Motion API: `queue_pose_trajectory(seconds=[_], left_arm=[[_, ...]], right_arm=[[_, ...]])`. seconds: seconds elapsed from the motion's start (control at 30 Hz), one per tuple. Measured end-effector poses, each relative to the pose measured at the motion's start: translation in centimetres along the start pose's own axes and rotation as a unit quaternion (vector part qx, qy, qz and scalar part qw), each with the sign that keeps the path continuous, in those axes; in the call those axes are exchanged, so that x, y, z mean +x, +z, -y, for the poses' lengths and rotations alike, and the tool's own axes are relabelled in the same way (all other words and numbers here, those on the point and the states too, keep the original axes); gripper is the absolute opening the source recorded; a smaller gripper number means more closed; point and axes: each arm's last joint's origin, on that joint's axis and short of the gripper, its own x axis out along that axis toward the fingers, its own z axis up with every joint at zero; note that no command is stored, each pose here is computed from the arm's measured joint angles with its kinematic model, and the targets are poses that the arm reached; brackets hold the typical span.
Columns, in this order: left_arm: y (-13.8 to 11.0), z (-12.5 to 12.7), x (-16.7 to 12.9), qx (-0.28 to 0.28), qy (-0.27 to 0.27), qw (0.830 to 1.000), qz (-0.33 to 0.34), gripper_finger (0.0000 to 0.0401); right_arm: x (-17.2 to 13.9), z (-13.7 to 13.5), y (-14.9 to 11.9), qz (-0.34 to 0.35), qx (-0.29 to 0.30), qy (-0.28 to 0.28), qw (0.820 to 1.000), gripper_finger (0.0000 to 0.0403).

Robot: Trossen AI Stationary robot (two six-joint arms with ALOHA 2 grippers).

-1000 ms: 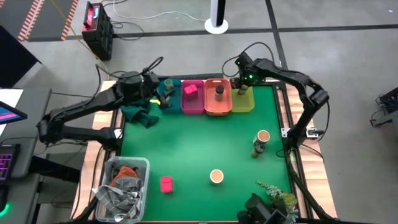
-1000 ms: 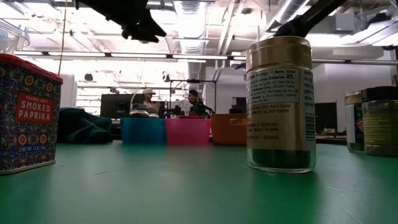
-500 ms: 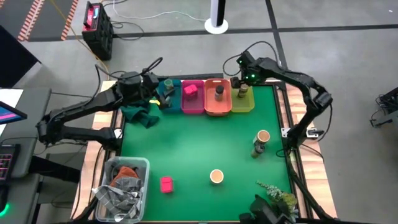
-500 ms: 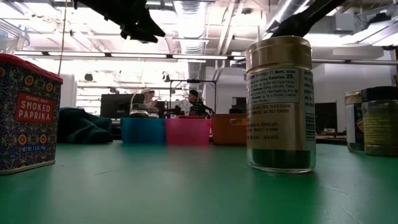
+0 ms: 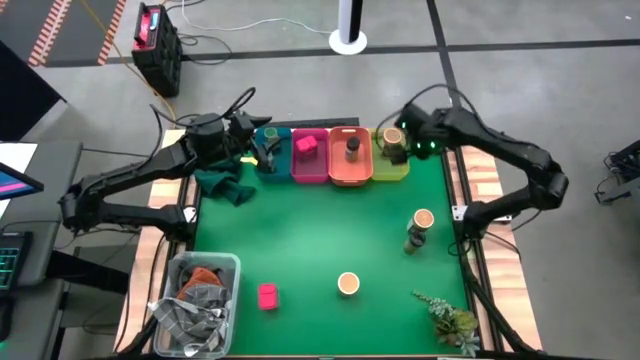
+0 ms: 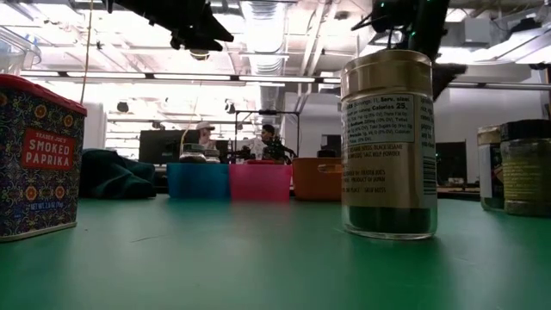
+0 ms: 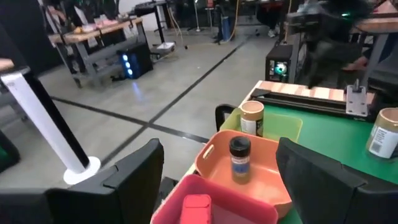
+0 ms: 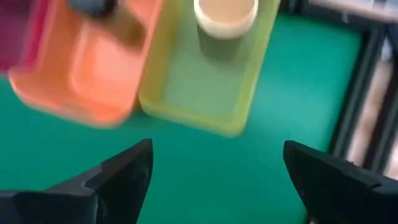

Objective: Sort spices by type
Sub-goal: Put the top gold spice bottle into the yellow bin

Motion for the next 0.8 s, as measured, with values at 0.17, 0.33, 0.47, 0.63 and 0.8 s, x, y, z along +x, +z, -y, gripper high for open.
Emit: queue_pose_trajectory(seconds=[0.17,0.33,0.47,0.63,0.8], left_arm=[[0.0,0.0,0.0,-0.036,-0.006,0.999,0.002,0.0295],[0.1,0.1,-0.1,-0.064,-0.013,0.998,0.005,0.0295],[0.6,0.2,-0.9,-0.08,-0.053,0.995,0.019,0.0295],[1.2,0.4,-1.9,-0.078,-0.065,0.994,0.035,0.0295],[1.5,0.6,-2.6,-0.05,-0.071,0.995,0.046,0.0295]], right_arm=[[-0.8,-0.9,-3.5,-0.079,-0.007,-0.049,0.996,0.0384],[-0.6,-2.0,-5.8,-0.103,-0.014,-0.055,0.993,0.0384],[0.8,-2.5,-8.2,-0.133,-0.015,-0.057,0.989,0.0384],[1.8,-2.4,-11.0,-0.144,0.013,-0.032,0.989,0.0384],[2.2,-1.7,-13.0,-0.148,0.039,-0.048,0.987,0.0384]])
